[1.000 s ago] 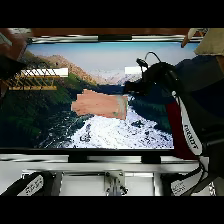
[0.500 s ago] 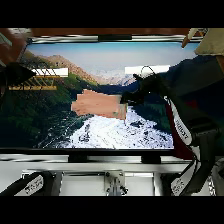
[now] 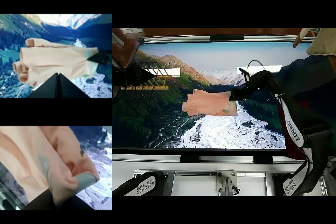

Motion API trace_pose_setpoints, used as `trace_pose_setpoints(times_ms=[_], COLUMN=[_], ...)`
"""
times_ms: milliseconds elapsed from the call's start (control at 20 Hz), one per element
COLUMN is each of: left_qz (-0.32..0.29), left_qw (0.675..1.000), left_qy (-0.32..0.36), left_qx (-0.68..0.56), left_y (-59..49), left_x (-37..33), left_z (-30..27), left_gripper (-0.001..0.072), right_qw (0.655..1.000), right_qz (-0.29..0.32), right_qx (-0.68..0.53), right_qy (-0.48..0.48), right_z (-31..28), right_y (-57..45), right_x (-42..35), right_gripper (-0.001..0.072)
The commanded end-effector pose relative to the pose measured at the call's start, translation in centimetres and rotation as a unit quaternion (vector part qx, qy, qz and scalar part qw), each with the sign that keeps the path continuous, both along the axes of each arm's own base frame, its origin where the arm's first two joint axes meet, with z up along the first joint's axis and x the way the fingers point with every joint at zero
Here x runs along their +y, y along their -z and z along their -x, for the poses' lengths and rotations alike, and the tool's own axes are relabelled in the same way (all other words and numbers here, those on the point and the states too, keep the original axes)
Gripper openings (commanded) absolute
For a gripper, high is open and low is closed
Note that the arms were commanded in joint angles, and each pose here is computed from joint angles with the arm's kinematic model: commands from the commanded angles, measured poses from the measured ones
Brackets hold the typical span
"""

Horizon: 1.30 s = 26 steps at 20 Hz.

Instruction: Fold the shirts.

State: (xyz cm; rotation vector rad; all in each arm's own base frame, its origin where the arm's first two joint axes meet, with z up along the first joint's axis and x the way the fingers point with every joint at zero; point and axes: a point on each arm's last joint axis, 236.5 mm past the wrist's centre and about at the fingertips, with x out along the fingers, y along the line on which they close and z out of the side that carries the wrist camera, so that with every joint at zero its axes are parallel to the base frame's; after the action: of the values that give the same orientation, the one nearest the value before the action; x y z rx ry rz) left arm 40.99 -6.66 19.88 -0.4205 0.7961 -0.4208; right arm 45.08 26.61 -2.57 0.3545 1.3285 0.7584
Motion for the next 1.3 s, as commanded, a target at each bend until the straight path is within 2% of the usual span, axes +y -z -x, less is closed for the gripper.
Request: trace_pose_setpoints(times_ms=[0,200,450,750,1000,1250], left_qz=[0.000,0.000,-0.007,-0.007,-0.007,-0.007], left_qw=[1.000,1.000,1.000,1.000,1.000,1.000], left_qy=[0.002,0.002,0.009,0.011,0.013,0.013], left_qx=[0.001,0.001,-0.004,-0.003,-0.001,0.000], left_y=[0.1,0.1,0.1,0.1,0.2,0.2], left_x=[-0.2,-0.2,-0.2,-0.2,-0.3,-0.3], left_z=[0.0,0.0,0.0,0.1,0.2,0.2], left_gripper=[0.0027,0.0027,0.0028,0.0027,0.0027,0.0028], right_qw=[0.997,0.987,0.966,0.939,0.899,0.869], right_qz=[-0.032,-0.095,-0.115,-0.095,-0.084,-0.043], right_qx=[-0.068,-0.104,-0.156,-0.193,-0.246,-0.272], right_qy=[0.011,0.077,0.173,0.269,0.352,0.411], right_z=[-1.7,-1.3,0.4,-1.0,-4.3,-7.6], right_y=[-9.1,-22.5,-32.4,-34.1,-35.0,-33.1], right_x=[-1.3,-4.8,-11.6,-19.9,-25.2,-29.3], right_gripper=[0.0082,0.0082,0.0081,0.0081,0.0081,0.0082])
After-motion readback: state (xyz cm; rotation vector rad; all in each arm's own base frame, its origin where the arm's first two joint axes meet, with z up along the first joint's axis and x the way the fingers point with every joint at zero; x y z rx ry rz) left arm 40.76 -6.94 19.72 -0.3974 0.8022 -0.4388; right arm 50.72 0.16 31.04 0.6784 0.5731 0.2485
